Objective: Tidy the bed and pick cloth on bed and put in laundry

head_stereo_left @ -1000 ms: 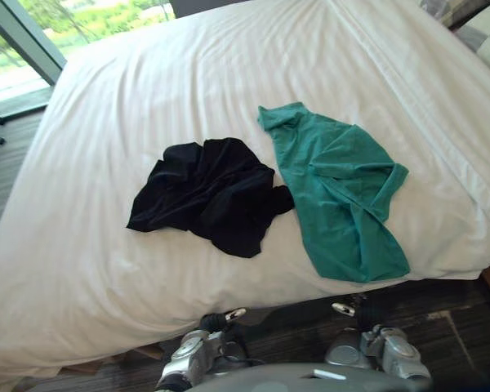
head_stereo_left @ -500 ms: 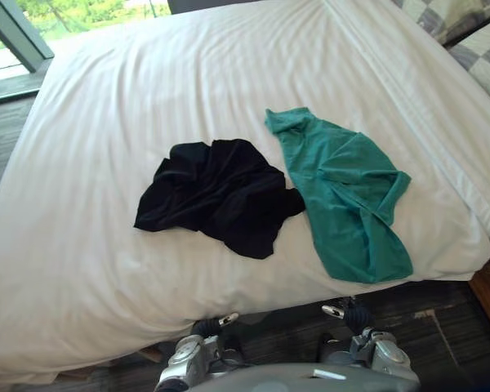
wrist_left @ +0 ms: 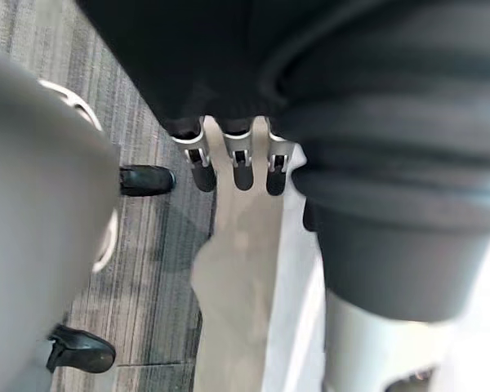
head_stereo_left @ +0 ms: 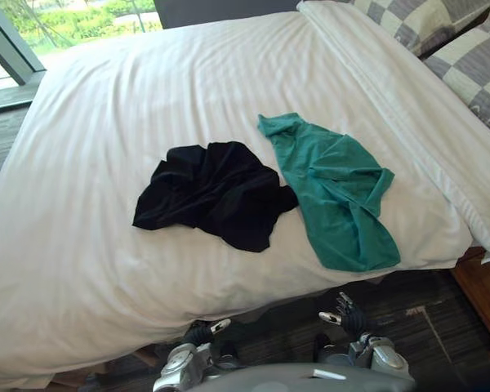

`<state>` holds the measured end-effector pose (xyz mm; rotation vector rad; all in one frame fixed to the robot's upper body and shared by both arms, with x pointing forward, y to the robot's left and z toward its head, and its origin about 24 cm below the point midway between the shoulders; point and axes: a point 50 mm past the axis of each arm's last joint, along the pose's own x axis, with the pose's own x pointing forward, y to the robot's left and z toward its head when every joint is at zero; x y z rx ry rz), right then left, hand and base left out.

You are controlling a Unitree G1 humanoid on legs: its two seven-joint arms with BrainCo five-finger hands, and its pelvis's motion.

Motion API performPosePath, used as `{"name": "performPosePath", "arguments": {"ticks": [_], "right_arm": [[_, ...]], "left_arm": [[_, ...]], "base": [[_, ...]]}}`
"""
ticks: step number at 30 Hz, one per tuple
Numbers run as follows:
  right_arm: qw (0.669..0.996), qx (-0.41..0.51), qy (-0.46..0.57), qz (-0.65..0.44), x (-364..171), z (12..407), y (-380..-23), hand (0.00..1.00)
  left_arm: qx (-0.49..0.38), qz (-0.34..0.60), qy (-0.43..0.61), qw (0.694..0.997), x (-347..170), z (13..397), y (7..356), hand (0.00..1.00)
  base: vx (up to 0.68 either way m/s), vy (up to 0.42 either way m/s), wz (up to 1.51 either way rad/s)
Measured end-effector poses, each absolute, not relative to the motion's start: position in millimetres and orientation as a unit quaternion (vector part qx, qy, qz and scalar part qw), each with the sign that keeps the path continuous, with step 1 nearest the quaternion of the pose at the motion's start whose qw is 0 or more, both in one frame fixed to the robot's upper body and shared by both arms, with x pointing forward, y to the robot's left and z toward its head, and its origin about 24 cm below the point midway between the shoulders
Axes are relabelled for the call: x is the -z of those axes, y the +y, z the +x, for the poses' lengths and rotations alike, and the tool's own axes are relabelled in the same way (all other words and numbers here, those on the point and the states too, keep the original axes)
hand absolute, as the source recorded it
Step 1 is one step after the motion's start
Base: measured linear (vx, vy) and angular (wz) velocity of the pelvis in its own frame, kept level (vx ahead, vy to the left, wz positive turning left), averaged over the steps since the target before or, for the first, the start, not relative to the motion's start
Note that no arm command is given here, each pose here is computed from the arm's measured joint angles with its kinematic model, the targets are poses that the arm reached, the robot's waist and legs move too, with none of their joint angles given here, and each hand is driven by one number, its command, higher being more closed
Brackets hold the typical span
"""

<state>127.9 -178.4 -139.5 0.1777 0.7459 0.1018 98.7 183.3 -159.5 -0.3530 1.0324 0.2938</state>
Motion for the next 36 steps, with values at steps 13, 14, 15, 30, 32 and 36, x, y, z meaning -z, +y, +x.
{"name": "performPosePath", "arguments": {"ticks": [13, 14, 15, 30, 32, 36], "right_arm": [[0.865, 0.178, 0.419, 0.21, 154, 101, -201, 0.0], [0.845, 0.228, 0.421, 0.239, 157, 92, -205, 0.0], [0.836, 0.25, 0.421, 0.249, 157, 86, -209, 0.0], [0.783, 0.564, 0.117, 0.233, 71, 29, -378, 0.0], [0.793, 0.566, 0.074, 0.215, 54, 29, -393, 0.0], [0.837, 0.529, 0.018, 0.141, 15, 43, -415, 0.0]], "left_arm": [[-0.384, -0.304, 0.505, 0.711, 169, 61, 198, 0.0], [-0.42, -0.321, 0.496, 0.689, 169, 58, 202, 0.0], [-0.438, -0.328, 0.49, 0.679, 169, 57, 205, 0.0], [-0.639, -0.195, 0.172, 0.724, 60, 83, 388, 0.0], [-0.621, -0.159, 0.131, 0.756, 40, 93, 400, 0.0], [-0.571, -0.073, 0.039, 0.817, -14, 118, 426, 0.0]], "base": [[0.03, -0.001, 0.14], [0.01, -0.002, 0.1], [-0.01, 0.001, 0.05], [0.03, 0.004, -0.07], [0.09, -0.019, 0.09], [0.07, -0.013, -0.01]]}}
